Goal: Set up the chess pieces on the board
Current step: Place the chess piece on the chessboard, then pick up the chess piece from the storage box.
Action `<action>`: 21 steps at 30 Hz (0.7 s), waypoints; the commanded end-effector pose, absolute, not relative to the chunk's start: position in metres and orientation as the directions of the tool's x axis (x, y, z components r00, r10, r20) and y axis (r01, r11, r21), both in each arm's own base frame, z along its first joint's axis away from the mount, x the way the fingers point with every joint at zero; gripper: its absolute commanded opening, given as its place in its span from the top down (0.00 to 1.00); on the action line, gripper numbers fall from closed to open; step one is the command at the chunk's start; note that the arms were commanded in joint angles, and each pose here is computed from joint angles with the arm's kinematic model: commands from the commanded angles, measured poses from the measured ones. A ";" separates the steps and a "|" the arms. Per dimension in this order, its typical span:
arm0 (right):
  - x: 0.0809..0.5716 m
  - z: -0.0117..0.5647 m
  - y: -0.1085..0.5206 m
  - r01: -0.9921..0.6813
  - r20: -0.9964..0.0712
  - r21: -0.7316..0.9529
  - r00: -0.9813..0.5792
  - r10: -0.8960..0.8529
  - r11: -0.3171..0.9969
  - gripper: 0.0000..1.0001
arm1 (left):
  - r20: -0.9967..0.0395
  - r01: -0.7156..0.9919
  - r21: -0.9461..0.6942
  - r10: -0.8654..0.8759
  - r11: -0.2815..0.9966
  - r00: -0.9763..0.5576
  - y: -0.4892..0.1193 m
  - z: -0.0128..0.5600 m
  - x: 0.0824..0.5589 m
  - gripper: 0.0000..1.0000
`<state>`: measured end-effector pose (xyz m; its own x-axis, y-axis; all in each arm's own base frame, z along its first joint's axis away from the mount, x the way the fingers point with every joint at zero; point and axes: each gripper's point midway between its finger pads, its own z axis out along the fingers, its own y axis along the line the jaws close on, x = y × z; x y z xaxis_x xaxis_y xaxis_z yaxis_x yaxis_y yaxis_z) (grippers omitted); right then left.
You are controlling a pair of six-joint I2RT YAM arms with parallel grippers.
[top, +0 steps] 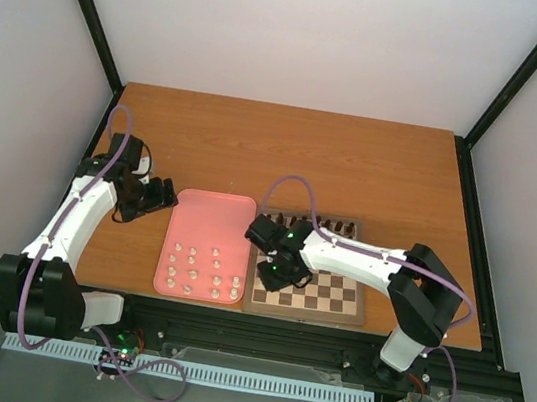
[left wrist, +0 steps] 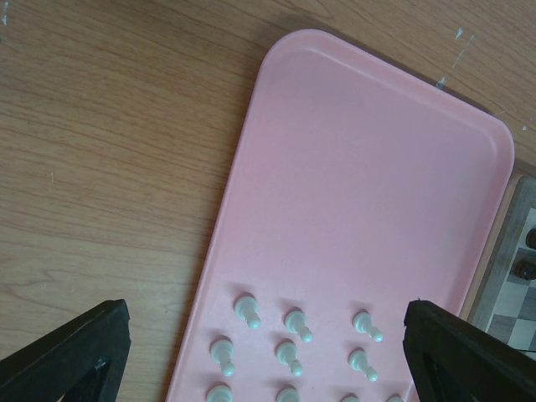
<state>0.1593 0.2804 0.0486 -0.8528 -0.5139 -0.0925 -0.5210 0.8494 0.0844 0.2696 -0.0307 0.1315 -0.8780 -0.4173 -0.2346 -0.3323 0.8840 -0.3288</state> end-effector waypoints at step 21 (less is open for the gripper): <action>0.208 0.114 0.379 -0.677 -0.292 0.146 -0.726 -0.622 0.722 0.56 | -0.263 -0.344 -0.334 -0.437 0.878 -0.860 -0.028 0.137 0.276 0.00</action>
